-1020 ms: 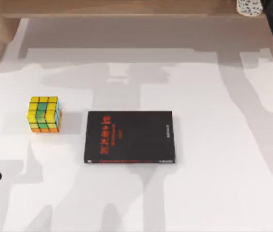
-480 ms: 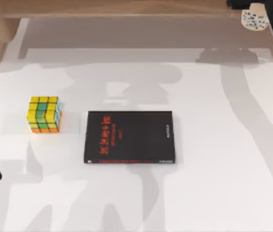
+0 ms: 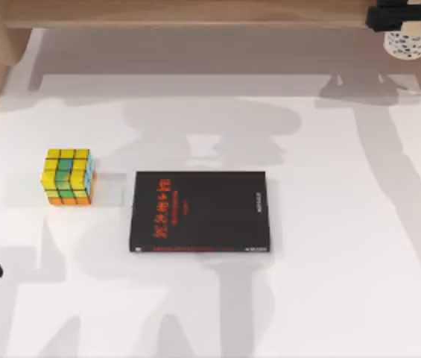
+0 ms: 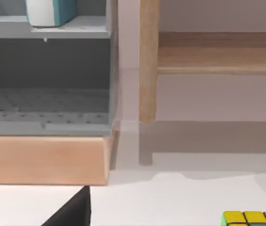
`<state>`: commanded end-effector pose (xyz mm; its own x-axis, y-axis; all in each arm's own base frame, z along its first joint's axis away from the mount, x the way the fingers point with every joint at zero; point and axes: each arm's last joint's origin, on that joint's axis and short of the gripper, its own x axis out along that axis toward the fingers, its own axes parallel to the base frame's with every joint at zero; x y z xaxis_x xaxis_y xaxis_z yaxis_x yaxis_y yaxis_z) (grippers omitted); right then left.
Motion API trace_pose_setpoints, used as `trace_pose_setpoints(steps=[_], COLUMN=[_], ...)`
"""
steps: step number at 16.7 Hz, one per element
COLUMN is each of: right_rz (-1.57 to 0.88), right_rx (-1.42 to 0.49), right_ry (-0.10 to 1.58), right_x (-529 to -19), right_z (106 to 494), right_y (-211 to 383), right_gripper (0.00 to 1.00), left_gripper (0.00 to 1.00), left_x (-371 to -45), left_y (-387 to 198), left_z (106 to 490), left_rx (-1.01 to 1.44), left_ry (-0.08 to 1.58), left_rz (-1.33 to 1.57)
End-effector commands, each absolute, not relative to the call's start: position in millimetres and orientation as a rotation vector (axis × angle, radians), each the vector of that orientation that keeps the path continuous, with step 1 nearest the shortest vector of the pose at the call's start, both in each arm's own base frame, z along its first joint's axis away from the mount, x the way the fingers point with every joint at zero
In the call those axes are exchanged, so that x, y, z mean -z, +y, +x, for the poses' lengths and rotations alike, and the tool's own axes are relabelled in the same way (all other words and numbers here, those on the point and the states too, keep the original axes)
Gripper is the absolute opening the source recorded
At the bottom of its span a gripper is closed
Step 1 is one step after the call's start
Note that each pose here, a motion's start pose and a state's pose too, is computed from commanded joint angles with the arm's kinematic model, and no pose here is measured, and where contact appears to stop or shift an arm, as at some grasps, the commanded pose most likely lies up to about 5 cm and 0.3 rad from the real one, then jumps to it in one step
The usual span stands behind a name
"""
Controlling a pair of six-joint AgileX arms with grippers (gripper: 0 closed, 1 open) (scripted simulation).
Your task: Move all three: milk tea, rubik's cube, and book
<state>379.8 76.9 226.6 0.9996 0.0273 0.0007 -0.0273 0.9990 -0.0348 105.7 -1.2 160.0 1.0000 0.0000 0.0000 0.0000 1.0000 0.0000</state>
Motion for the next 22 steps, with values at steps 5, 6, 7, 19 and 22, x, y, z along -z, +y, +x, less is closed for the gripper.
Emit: trace_pose_setpoints(steps=[5, 6, 7, 19, 22], right_rz=[-0.086, -0.09, -0.092, -0.014, -0.008], right_rx=[-0.102, -0.112, -0.119, 0.006, 0.013], right_ry=[0.048, 0.058, 0.064, -0.011, -0.011], right_x=[-187.2, -178.2, -170.0, -126.3, -124.1], right_z=[361.8, 358.4, 355.1, 312.9, 310.3], right_y=[9.0, -8.1, -26.1, -242.8, -249.1], right_gripper=[0.0, 0.0, 0.0, 0.0, 0.0], left_gripper=[1.0, 1.0, 1.0, 1.0, 1.0], left_x=[-160.0, -160.0, -160.0, -160.0, -160.0], left_y=[-1.2, -1.2, -1.2, -1.2, -1.2], left_z=[105.7, 105.7, 105.7, 105.7, 105.7], left_rx=[0.0, 0.0, 0.0, 0.0, 0.0], left_ry=[0.0, 0.0, 0.0, 0.0, 0.0], left_rz=[0.0, 0.0, 0.0, 0.0, 0.0])
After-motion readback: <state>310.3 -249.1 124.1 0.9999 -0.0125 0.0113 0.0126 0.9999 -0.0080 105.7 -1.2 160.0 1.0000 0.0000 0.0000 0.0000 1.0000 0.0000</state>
